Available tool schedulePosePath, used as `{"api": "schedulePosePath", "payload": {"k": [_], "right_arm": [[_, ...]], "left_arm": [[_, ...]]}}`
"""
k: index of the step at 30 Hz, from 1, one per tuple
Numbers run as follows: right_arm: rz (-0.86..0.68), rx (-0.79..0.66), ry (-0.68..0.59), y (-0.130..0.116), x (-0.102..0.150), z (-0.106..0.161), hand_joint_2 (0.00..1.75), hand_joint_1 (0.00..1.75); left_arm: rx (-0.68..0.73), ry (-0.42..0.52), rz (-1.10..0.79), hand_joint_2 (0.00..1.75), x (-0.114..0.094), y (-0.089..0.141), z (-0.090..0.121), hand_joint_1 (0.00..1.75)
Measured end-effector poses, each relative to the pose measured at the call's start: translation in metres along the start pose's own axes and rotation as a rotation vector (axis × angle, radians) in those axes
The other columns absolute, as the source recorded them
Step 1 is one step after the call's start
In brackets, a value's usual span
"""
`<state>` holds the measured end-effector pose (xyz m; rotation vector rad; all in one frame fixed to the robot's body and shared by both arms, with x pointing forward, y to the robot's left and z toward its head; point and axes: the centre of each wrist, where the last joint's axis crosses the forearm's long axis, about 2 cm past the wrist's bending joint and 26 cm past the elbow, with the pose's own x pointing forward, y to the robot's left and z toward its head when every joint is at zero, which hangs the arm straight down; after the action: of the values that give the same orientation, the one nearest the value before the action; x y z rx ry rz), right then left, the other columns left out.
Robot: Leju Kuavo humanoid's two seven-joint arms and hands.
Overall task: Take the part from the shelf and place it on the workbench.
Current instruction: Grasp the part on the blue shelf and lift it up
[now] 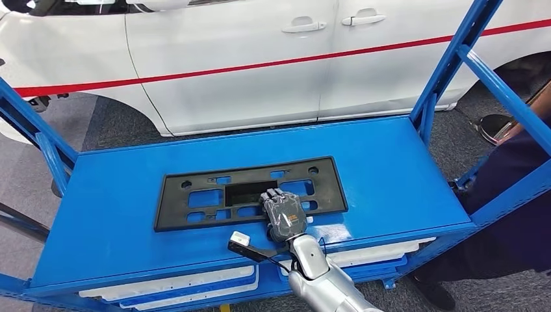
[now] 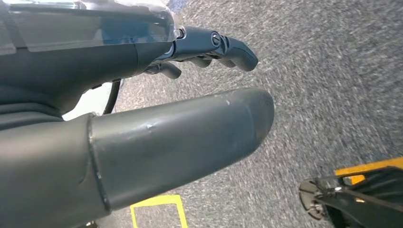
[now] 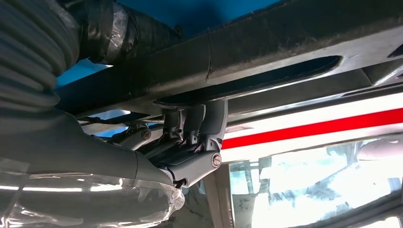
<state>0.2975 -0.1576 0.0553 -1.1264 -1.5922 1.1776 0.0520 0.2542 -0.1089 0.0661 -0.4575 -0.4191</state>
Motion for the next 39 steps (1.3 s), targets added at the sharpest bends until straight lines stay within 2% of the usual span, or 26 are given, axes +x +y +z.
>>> {"api": "schedulePosePath", "payload": {"k": [14,17,19,22,25,27,32,35,39], "right_arm": [[-0.035,0.011,0.007,-0.001,-0.003,0.0,1.75,1.75],[-0.129,-0.015,-0.012,-0.005,-0.003,0.0,1.75,1.75],[-0.294,-0.068,-0.04,-0.013,-0.001,-0.003,1.75,1.75],[-0.65,-0.239,-0.07,-0.037,0.012,-0.007,1.75,1.75],[-0.996,-0.45,-0.098,-0.079,0.034,-0.002,1.75,1.75],[-1.129,-0.56,-0.156,-0.108,0.044,0.008,1.75,1.75],[-1.186,-0.802,-0.346,-0.172,0.051,0.024,1.75,1.75],[-1.197,-0.868,-0.403,-0.191,0.051,0.033,1.75,1.75],[-1.201,-0.918,-0.437,-0.203,0.048,0.04,1.75,1.75]], "left_arm": [[0.002,0.002,0.006,0.0,-0.001,0.0,0.0,0.0],[0.002,0.0,0.011,0.0,-0.001,-0.001,0.0,0.0],[0.006,-0.003,0.02,0.0,0.0,-0.002,0.0,0.0],[0.015,-0.004,0.034,0.0,0.0,-0.002,0.0,0.0],[0.022,-0.001,0.043,0.0,0.0,-0.002,0.001,0.0],[0.028,0.004,0.053,0.0,-0.001,-0.003,0.001,0.0],[0.046,0.019,0.09,0.0,-0.004,-0.003,0.002,0.0],[0.05,0.02,0.103,0.0,-0.004,-0.003,0.002,0.0],[0.05,0.02,0.116,0.0,-0.002,-0.006,0.002,0.0]]}}
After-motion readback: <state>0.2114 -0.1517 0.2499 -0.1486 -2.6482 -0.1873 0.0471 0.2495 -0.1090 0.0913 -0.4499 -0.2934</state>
